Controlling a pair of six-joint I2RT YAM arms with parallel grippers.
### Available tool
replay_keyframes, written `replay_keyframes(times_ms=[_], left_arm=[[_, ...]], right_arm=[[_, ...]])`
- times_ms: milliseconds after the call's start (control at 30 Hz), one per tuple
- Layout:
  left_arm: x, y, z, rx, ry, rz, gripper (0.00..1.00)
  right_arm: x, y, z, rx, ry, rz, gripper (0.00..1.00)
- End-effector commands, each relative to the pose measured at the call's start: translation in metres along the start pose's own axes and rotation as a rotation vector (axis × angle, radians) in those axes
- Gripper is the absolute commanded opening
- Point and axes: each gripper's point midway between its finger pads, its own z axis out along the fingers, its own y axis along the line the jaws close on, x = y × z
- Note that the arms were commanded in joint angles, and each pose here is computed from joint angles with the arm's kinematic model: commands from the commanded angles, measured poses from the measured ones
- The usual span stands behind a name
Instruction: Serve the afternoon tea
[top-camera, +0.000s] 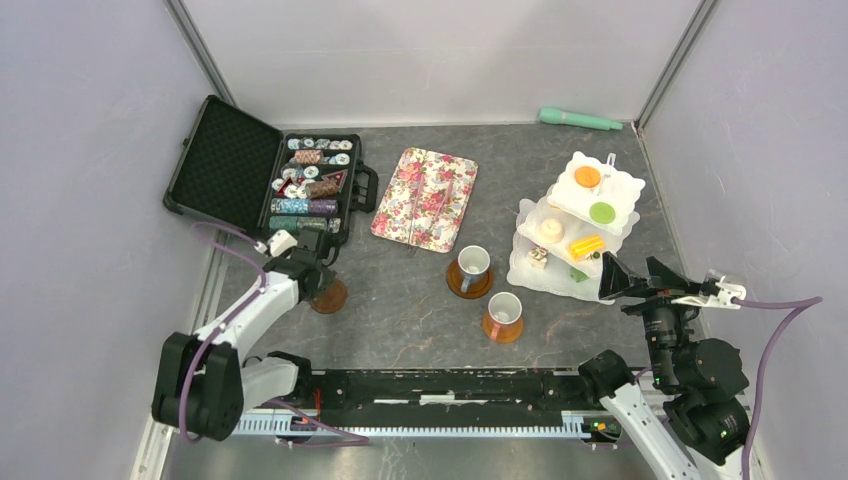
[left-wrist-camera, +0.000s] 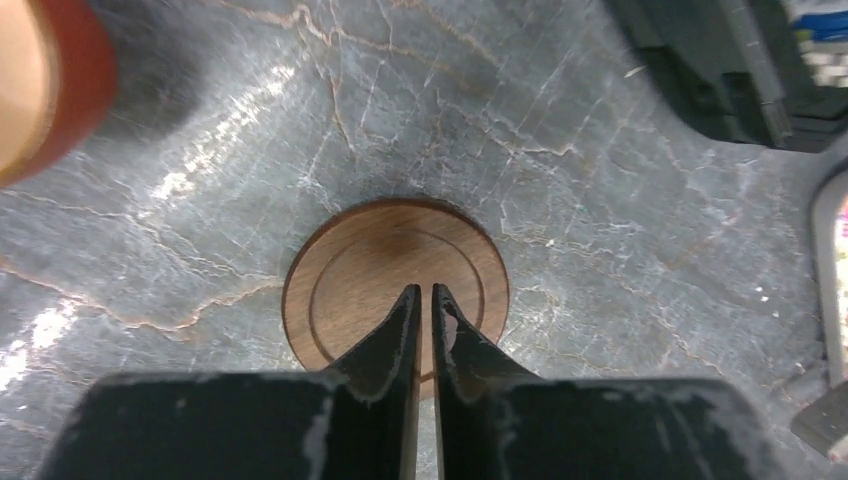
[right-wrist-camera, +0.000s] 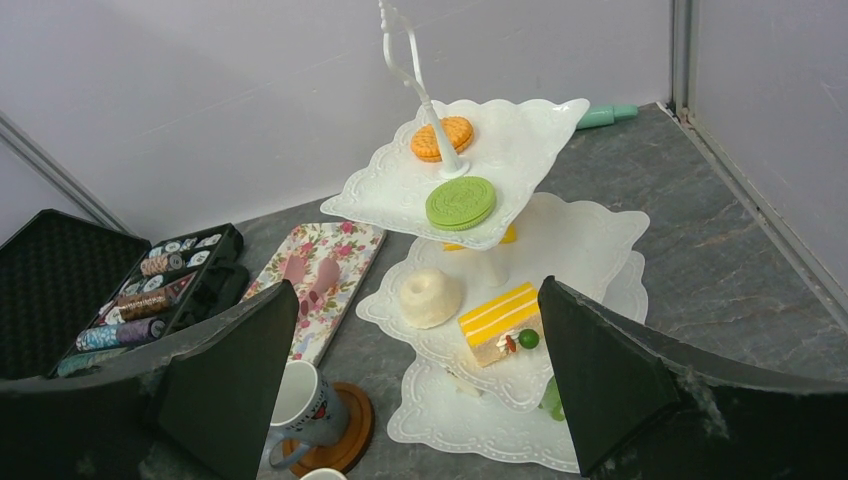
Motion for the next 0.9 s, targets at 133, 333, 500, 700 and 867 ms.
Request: replay_keyframes(times_ms=[133,333,500,700,867], left_arm=[[0.03,-0.003,0.013,-0.059,0.149,-0.168,0.06],[0.054,-0.007,0.019,-0.047,0.256,-0.152,0.02],[0.075,-0.016,0.015,0.0,0.322,-0.147,0.02],[0.086,-0.029,0.006,0.035,0.326,-0.112,0.02],[0.112,-0.054,-0.008,0.085,0.359,-0.058,0.02]], right_arm=[[-0.025,-0.006,-0.028,-0.046,-0.135,0.093,0.98],[-0.023,-0.004,-0.025,-0.054,-0.132,0.096,0.98],[-0.02,-0.004,-0.024,-0.055,-0.127,0.099,0.98],[-0.02,-0.004,-0.025,-0.057,-0.129,0.109,0.98],[-0.021,-0.004,-0.025,-0.055,-0.129,0.105,0.98]])
